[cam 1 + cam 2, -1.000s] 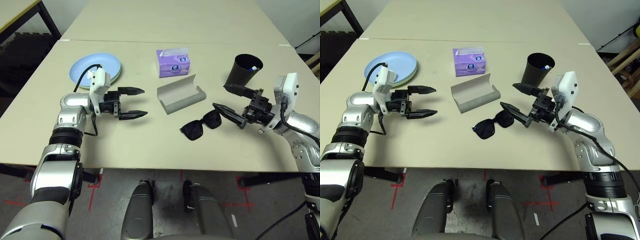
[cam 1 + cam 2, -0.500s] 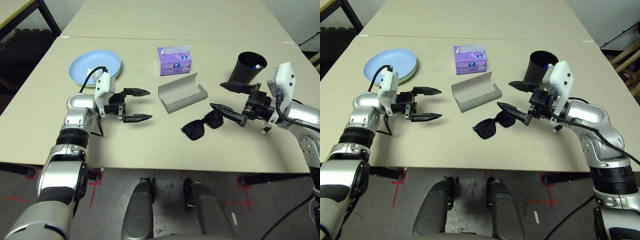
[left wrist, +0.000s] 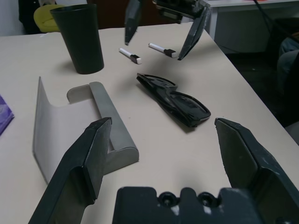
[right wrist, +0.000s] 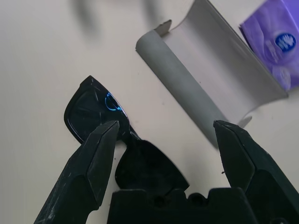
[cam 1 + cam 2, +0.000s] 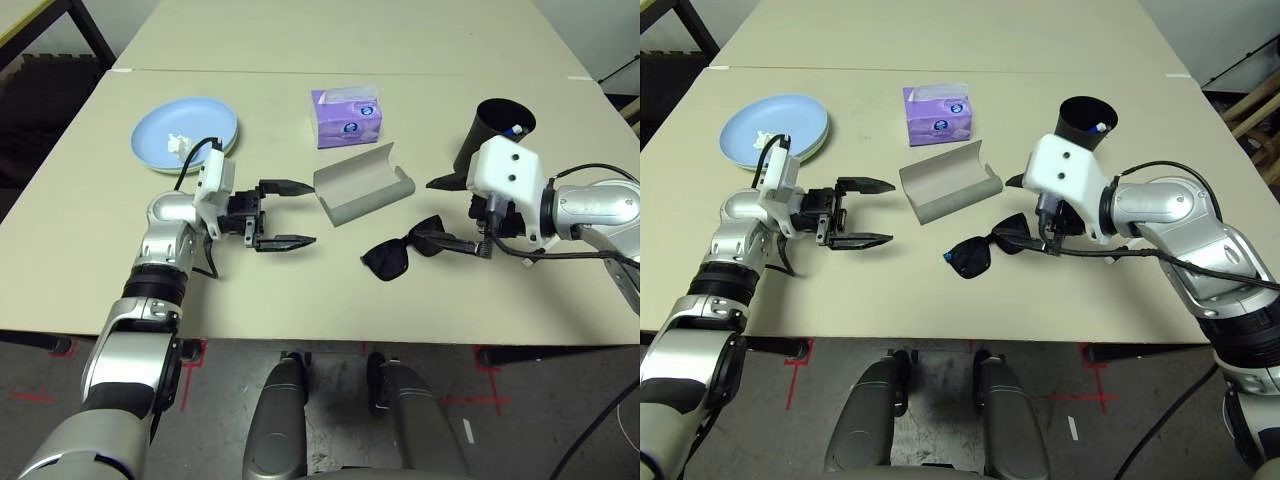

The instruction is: Organize and tidy the items on the table.

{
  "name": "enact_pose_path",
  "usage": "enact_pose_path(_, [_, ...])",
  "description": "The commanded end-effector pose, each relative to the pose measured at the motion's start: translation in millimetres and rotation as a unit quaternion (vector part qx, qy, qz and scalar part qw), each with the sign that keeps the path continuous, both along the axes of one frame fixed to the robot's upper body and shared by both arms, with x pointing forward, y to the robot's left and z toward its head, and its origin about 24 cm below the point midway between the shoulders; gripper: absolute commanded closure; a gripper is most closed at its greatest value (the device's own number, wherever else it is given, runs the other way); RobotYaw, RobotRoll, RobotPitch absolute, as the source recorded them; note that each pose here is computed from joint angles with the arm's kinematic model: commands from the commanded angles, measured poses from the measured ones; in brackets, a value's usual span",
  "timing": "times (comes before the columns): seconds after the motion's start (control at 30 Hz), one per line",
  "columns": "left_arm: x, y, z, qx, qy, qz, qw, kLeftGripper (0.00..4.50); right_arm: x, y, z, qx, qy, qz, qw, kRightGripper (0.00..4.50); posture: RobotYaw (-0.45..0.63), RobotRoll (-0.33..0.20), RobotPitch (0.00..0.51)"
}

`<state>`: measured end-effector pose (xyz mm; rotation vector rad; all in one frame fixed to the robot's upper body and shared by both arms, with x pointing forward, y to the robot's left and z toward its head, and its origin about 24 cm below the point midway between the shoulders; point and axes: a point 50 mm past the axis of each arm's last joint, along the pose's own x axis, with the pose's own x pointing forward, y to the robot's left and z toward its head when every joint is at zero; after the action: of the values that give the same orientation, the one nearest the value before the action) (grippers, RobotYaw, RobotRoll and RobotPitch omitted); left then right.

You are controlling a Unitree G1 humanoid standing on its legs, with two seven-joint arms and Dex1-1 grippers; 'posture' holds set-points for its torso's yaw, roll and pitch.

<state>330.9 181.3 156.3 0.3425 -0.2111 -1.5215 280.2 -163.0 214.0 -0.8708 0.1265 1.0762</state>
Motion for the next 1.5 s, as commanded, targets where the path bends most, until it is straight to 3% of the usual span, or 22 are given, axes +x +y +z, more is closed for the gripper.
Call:
enact_pose_path(0.03, [-4.6,0.0,-3.1,0.011,-0.003,-0.014,1.0,0.01,-0.8,6.3,3.9,-0.039,-0.01,0.015,0.999,0.0,0.07,0.0,0.254])
enact_pose_path(0.63, [-8.0,-1.0,-7.9,0.004,0.001,-0.015,1.0,0.01,11.4,17.8,12.8,-0.228,-0.058,0.087,0.968,0.0,0.08,0.0,0.27])
enact_pose_path(1.07, [-7.4,-2.0,-10.0,0.011,0.018,-0.014,1.0,0.01,4.9,26.6,8.1,-0.287,-0.07,0.133,0.946,0.0,0.08,0.0,0.264])
enact_pose_path(1.5, [-6.9,-2.5,-10.0,0.028,0.022,-0.019,0.999,0.01,8.8,46.6,5.8,-0.288,-0.056,0.13,0.947,0.0,0.08,0.0,0.262])
